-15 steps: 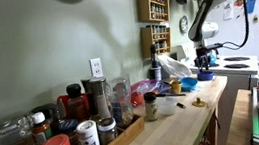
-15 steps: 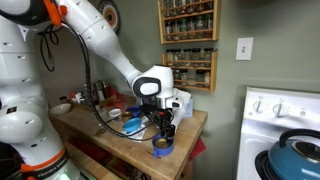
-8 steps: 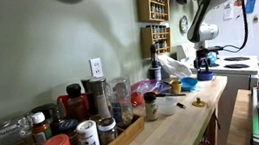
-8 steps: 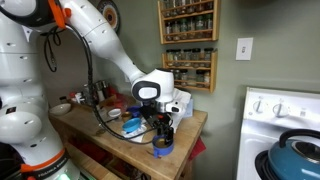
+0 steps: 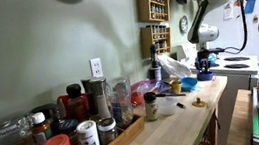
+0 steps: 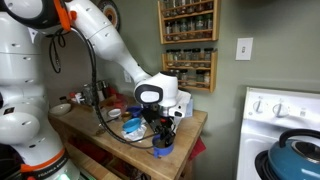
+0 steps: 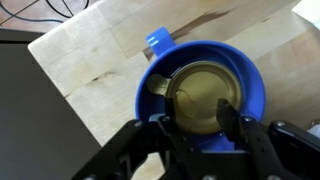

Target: Remove the gold plate in the blue cup on the right and put it on the table

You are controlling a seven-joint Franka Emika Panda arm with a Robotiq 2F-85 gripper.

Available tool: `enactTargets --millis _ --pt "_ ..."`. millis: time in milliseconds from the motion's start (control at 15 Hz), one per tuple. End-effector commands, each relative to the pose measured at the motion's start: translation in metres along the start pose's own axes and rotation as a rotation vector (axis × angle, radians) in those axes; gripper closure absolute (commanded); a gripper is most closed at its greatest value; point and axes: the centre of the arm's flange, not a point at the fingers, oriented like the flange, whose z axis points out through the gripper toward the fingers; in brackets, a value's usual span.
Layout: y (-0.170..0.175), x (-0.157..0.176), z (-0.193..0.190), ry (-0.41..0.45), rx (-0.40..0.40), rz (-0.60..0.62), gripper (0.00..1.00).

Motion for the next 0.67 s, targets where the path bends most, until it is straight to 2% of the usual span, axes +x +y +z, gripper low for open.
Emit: enactTargets --millis 0,200,267,333,400,600 --pt "0.008 0.012 0.011 -0.014 -0.005 0.018 0.48" --pt "0.009 0.016 0.014 -0.016 -0.024 0.029 0.49" --pt "0.009 0.016 0.015 -0.016 -0.04 0.038 0.53" --pt "0.008 0.017 0.016 -0.017 -0.044 0.042 0.53" --pt "0.008 0.018 0.018 -0.017 -0.049 0.046 0.58" --pt "0.005 0.02 0.024 -0.034 -0.065 0.053 0.53"
